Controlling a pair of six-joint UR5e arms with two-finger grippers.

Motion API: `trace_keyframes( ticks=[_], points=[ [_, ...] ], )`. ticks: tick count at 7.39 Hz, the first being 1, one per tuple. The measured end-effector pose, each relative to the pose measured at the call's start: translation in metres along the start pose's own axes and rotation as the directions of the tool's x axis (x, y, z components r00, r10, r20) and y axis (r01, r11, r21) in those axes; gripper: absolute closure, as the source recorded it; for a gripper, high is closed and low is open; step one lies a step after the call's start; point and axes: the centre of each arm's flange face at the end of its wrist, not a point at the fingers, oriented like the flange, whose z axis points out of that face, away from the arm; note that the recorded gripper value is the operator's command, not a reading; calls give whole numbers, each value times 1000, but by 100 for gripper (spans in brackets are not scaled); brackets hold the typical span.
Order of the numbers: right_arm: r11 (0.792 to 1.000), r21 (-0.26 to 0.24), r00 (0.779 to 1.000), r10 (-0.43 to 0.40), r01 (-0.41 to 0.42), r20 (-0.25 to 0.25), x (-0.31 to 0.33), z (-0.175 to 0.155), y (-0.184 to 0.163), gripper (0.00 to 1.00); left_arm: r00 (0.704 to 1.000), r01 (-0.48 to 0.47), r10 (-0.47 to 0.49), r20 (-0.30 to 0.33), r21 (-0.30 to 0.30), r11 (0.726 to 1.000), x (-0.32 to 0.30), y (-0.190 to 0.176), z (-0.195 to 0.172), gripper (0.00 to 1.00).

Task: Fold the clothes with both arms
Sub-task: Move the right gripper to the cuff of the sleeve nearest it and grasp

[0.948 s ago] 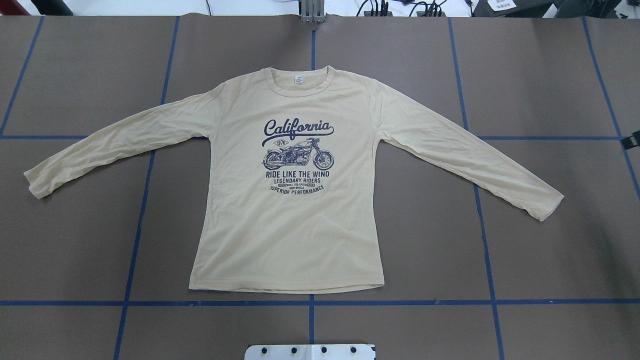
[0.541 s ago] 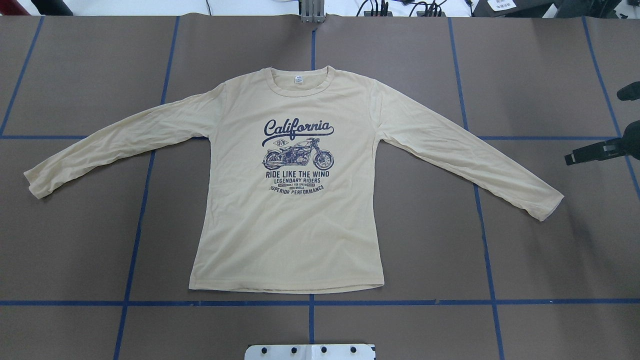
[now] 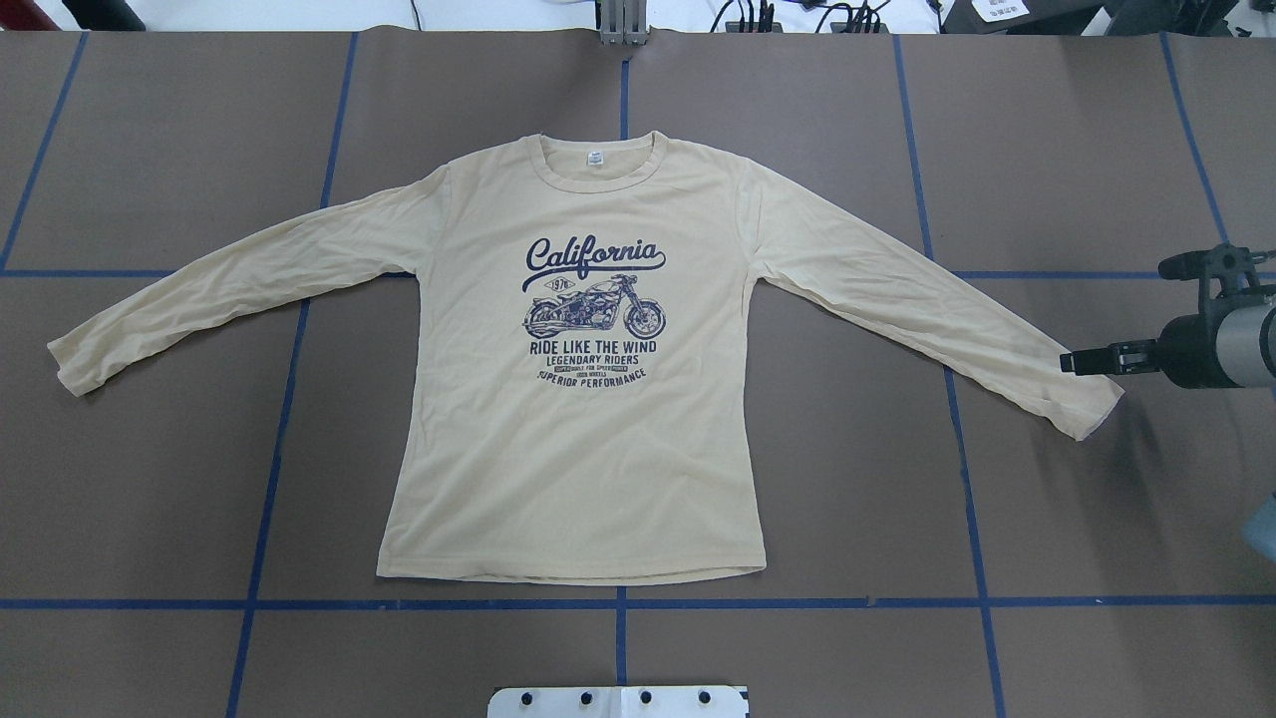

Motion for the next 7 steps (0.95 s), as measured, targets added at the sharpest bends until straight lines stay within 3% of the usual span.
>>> trace_keyframes(
  ticks=[2,5,6,7],
  points=[
    [1000,-8,1000,4,-4,-16,11,-1,17,24,1000,2,-2,-1,-3,1000,-1,2,1,0],
    [1000,-11,999,-11,10,-50,16,3,34,34,1000,3,-3,-2,-4,1000,-1,3,2,0],
    [1000,-12,998,-16,15,-53,14,4,37,52,1000,2,-2,-2,-5,1000,-1,3,2,0],
    [1000,-12,998,-20,19,-52,13,5,37,78,1000,3,-3,-2,-6,1000,-2,3,2,0]
  ],
)
